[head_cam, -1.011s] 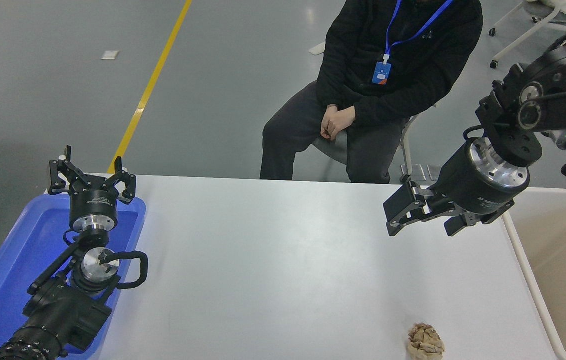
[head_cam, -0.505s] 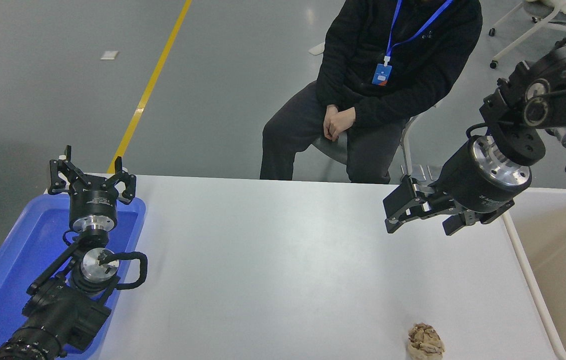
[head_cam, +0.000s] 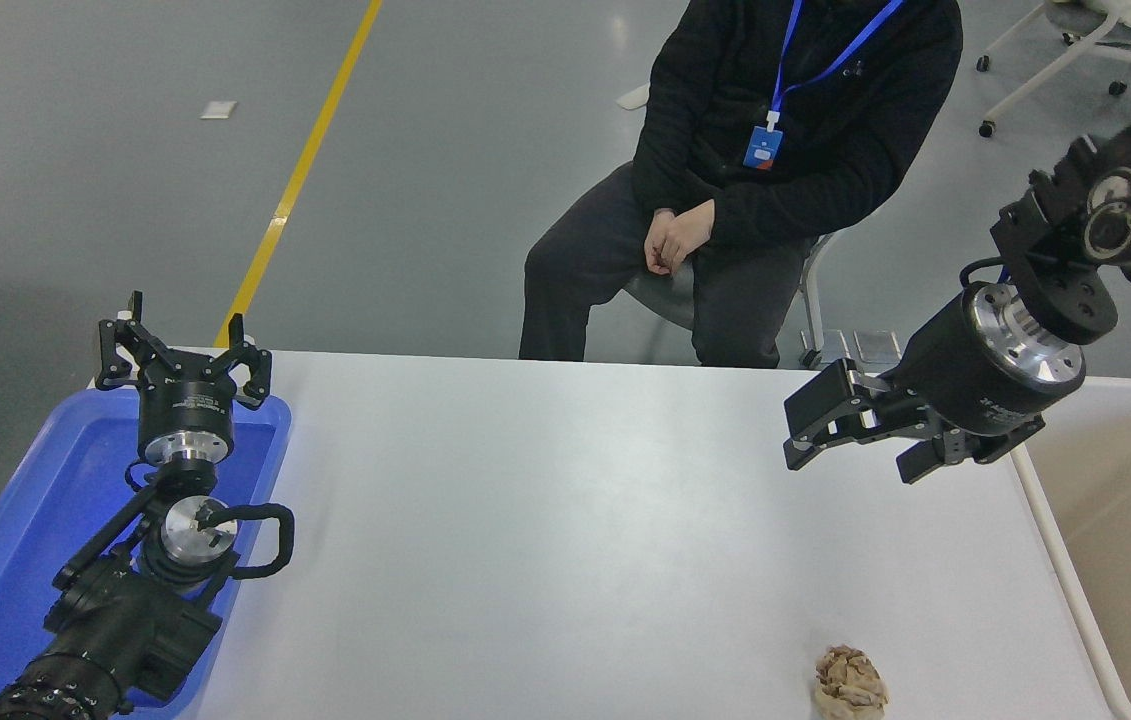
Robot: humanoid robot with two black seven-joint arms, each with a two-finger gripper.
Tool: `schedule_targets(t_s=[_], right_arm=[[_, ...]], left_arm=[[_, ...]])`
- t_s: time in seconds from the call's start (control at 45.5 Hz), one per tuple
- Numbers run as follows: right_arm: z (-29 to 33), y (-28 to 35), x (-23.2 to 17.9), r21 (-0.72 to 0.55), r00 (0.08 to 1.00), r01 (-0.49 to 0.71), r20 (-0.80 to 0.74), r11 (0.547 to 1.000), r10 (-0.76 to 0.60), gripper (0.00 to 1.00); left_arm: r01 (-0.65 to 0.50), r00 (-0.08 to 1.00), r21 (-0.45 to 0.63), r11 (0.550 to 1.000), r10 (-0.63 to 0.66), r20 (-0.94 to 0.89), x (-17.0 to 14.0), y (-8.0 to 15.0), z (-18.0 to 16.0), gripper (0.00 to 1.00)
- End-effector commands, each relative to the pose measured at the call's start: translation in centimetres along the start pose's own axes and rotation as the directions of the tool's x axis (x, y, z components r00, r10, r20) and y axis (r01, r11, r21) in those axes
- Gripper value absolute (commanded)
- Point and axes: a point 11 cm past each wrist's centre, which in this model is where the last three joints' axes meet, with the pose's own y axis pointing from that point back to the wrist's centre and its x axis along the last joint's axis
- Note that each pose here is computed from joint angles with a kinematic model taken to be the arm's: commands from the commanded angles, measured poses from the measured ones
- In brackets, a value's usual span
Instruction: Pick up paper ball place in dustbin
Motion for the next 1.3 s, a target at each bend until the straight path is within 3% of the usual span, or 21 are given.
schedule_targets(t_s=[0.0, 0.813, 1.275], right_arm=[[1.7, -3.1, -1.1, 0.005, 0.999, 0.011, 0.046, 1.0, -0.012, 1.0], [9.6, -15.4, -9.7, -0.061, 0.997, 0.082, 0.0, 0.995, -0.082, 1.0], [10.7, -18.8, -10.2, -0.07, 1.0, -0.005, 0.004, 0.998, 0.005, 1.0]], left_arm=[[0.0, 1.0, 0.0, 1.0, 0.0, 0.0, 0.0, 0.0, 0.0, 0.99], [0.001, 1.0, 0.0, 1.0, -0.001, 0.001, 0.0, 0.0, 0.0, 0.99], [0.0, 1.0, 0.0, 1.0, 0.0, 0.0, 0.0, 0.0, 0.0, 0.99]])
